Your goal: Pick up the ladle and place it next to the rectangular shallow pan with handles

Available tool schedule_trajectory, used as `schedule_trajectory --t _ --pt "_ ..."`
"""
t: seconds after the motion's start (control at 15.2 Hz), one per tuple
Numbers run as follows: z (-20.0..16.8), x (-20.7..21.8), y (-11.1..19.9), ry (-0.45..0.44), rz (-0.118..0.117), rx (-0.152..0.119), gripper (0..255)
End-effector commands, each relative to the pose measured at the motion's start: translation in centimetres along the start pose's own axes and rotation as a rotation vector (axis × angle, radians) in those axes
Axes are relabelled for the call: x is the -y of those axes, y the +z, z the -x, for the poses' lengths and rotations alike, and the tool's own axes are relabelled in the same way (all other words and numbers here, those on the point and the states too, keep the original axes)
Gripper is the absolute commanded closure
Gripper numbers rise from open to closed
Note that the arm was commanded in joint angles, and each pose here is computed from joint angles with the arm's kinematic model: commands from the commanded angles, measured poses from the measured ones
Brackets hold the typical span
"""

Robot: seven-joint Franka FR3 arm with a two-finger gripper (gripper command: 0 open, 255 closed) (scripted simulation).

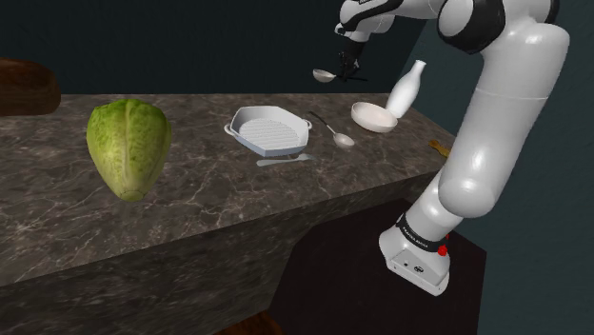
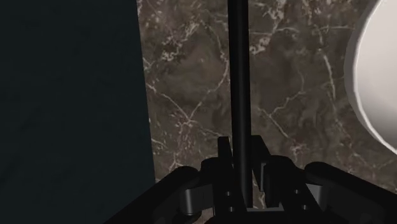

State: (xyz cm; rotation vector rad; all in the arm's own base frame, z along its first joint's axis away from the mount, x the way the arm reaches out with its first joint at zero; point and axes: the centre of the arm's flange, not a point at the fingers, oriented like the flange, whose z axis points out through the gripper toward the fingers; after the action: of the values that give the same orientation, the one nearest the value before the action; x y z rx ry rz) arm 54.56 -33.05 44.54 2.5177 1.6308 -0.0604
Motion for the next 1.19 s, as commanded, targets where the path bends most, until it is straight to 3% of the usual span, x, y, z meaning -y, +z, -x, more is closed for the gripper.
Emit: schedule_trajectory --t 0.0,1.12 --pt "-2.5 1.3 -0.5 0.0 0.0 0.0 255" --pt "-21.3 13.1 -3.7 0.0 0.0 0.0 255"
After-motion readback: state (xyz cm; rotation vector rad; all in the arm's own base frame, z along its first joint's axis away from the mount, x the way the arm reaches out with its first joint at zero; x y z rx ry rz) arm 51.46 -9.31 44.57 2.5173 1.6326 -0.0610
